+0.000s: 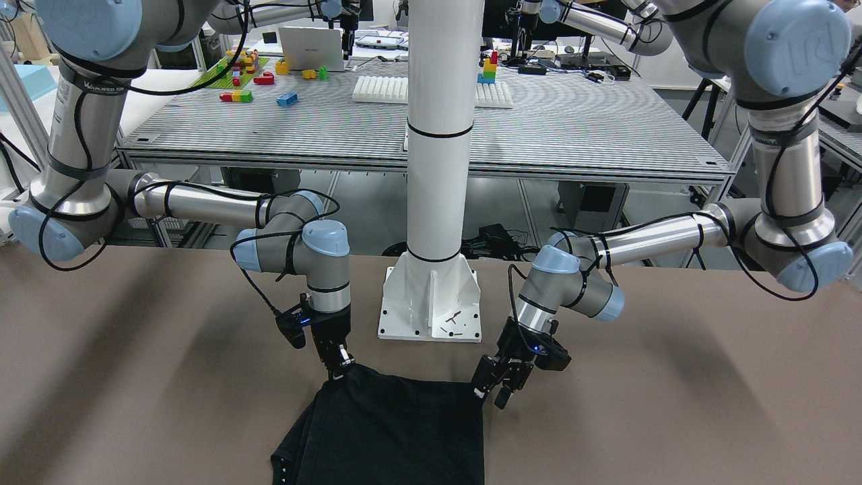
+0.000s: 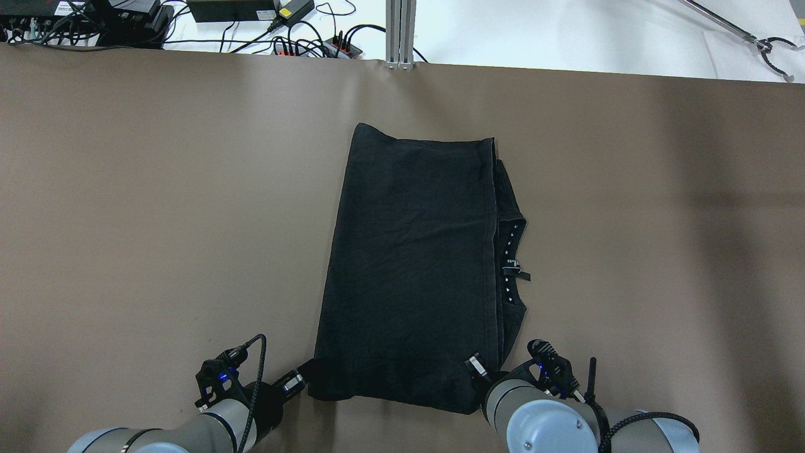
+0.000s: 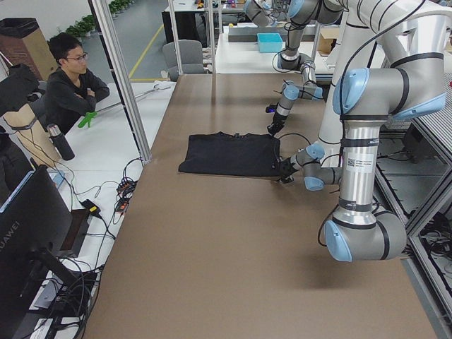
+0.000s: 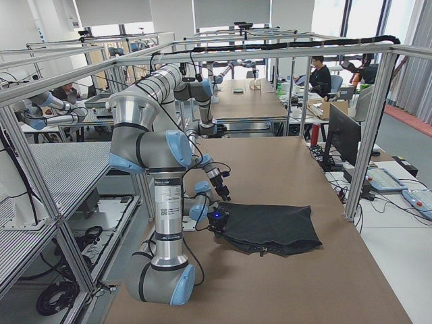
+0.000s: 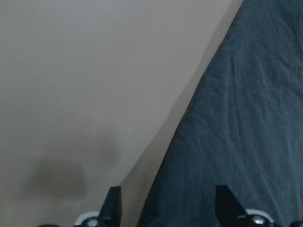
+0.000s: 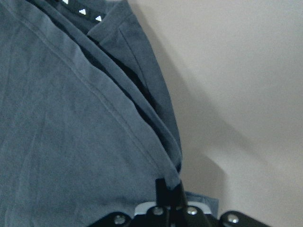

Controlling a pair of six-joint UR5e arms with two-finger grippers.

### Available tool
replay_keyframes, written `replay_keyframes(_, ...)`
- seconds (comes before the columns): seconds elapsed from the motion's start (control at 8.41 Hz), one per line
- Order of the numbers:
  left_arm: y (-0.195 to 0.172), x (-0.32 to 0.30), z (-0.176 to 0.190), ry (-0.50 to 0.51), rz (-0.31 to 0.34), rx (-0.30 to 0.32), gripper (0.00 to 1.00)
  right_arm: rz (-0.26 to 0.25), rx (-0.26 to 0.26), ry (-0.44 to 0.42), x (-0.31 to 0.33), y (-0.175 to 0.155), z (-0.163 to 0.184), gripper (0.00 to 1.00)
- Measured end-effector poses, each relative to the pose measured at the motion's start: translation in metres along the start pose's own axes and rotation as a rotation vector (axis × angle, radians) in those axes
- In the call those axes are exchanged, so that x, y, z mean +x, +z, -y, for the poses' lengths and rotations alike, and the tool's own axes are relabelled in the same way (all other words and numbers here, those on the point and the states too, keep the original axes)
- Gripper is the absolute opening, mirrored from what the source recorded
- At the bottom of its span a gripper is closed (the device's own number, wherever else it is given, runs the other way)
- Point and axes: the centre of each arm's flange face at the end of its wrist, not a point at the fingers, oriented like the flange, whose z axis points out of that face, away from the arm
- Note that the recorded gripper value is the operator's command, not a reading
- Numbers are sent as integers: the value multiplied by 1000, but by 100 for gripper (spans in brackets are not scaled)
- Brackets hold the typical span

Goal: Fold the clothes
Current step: 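Release the far corner and move the left gripper to the other near corner, then grasp the near edge with both grippers and fold it toward the collar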

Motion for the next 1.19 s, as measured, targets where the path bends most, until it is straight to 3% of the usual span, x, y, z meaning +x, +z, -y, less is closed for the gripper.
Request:
replay_keyframes(0.59,0,4,-20,-9,-9,-22,38,-2,0,-2,1,1,-1,0)
replay_keyframes(0.71,-1,4,-25,-9,-9,-29,10,-2,1,-2,0,1,-1,0)
replay_keyframes(0.83,-2,3,-30,-9,-11,-30,0,-2,1,-2,0,1,-1,0)
replay_keyframes(1.19,-8,5,-34,-13,-21,-33,0,1,0,0,1,-2,2,0)
